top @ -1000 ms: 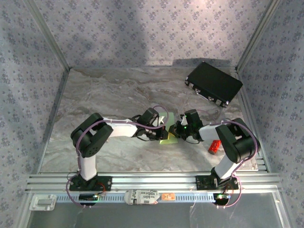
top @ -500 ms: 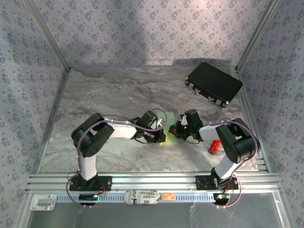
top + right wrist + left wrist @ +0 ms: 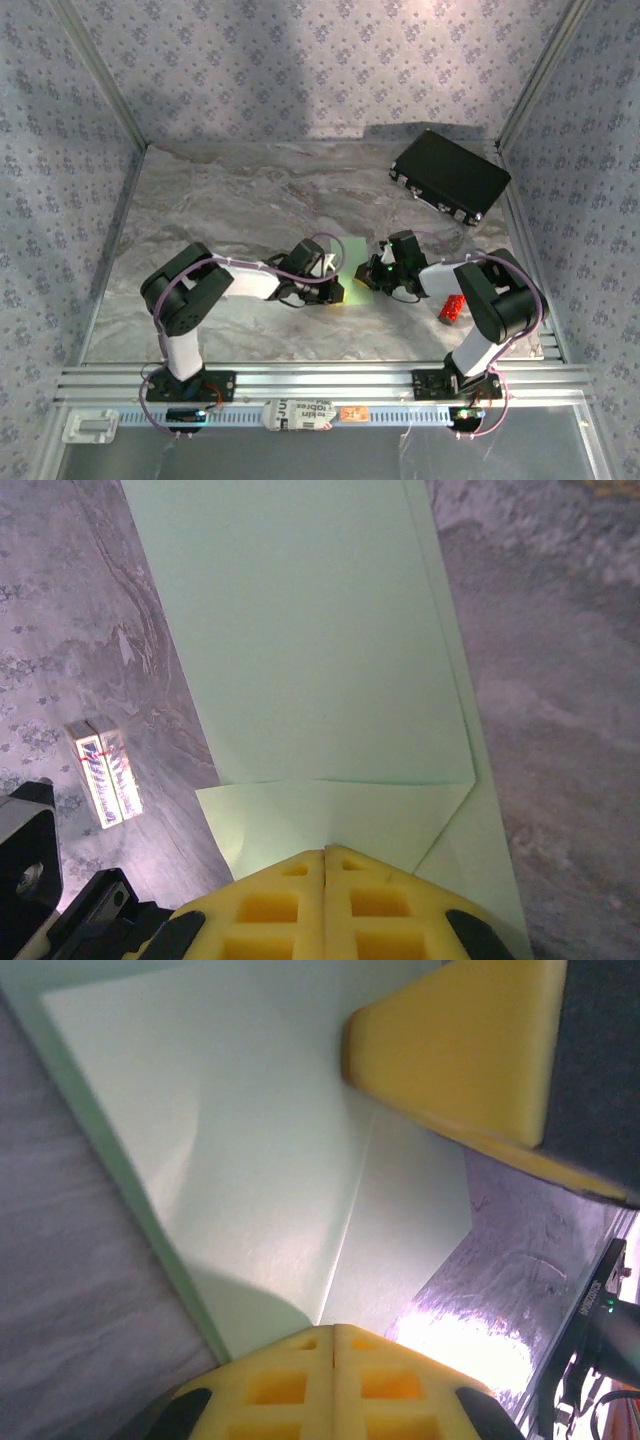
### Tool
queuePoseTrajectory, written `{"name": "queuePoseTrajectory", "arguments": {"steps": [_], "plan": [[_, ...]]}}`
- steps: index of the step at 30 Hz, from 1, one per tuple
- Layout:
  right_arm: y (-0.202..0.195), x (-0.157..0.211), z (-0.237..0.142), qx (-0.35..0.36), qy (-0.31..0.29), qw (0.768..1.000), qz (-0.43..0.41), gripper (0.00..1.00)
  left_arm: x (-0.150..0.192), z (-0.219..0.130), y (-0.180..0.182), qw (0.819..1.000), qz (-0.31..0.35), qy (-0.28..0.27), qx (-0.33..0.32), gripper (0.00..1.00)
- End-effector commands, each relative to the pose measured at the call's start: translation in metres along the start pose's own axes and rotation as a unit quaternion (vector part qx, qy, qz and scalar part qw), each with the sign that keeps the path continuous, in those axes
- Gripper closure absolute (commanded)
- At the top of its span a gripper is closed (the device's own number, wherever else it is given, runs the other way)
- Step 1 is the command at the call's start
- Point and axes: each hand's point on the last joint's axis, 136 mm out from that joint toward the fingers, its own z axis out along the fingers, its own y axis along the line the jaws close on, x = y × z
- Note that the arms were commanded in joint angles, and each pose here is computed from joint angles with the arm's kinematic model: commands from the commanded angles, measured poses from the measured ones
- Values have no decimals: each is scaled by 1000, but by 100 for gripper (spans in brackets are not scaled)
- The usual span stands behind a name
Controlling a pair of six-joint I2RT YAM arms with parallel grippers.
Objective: Fold a paper plane with a square sheet of paper (pick it up from the middle)
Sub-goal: Fold the triangle a second time at the center of the table.
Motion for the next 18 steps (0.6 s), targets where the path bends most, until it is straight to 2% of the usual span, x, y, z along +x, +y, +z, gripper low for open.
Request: {"name": "queuePoseTrajectory", "arguments": {"steps": [1, 8, 18], "plan": [[-38, 9, -1, 68, 8, 997, 30, 100, 33, -7, 29, 998, -19, 38, -46, 97], [-36, 9, -2, 66, 7, 997, 29, 100, 38, -19, 26, 997, 12, 38, -64, 98], [-33, 8, -1, 63, 7, 998, 29, 100, -10, -42, -32, 998, 52, -47, -6, 99]]}}
